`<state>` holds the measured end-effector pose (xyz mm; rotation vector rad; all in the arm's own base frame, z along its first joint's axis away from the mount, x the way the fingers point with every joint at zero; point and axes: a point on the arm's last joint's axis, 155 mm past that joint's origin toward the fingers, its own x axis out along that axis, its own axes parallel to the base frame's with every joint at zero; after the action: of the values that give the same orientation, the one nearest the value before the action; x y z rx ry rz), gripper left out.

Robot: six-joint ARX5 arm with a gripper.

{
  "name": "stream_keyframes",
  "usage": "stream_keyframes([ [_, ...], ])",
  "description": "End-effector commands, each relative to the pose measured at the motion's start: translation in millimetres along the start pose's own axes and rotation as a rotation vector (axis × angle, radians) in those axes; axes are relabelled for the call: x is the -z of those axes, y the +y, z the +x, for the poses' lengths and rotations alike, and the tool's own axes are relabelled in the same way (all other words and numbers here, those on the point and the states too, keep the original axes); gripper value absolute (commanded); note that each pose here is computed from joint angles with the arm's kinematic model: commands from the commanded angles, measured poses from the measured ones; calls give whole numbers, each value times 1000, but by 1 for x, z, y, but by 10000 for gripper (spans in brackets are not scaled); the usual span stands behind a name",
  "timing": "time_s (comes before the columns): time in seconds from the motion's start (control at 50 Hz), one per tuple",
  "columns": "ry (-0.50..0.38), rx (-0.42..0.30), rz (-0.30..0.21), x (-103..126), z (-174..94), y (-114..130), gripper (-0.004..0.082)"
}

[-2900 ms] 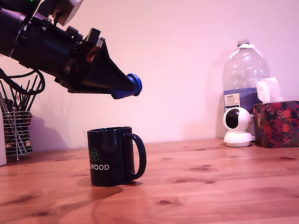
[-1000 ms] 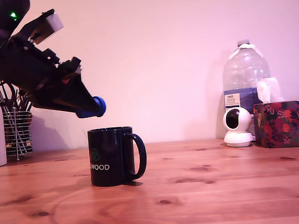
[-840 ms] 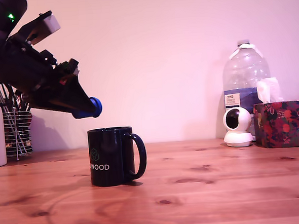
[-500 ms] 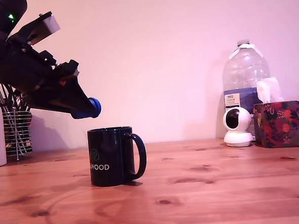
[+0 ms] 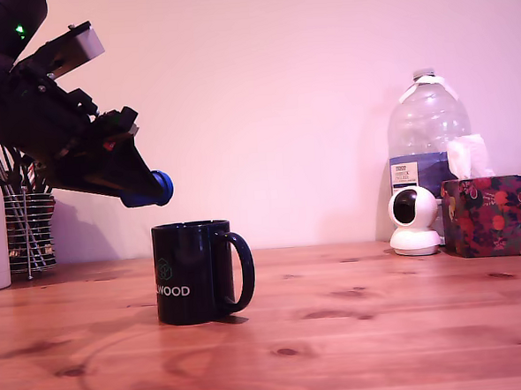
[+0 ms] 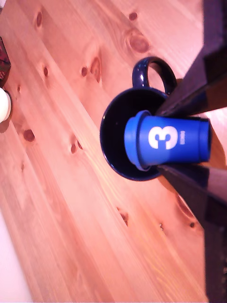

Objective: Pick up the coffee capsules from the table one by one and drop them inside the nearest coffee cup

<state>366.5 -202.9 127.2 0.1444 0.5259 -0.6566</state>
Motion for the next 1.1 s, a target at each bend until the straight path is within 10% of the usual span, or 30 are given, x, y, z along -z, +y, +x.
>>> stream_keyframes([
  [0.0,-2,-2,-3,0,0,0,196],
  [1.08,178,35,-19,6,58,-3,197],
])
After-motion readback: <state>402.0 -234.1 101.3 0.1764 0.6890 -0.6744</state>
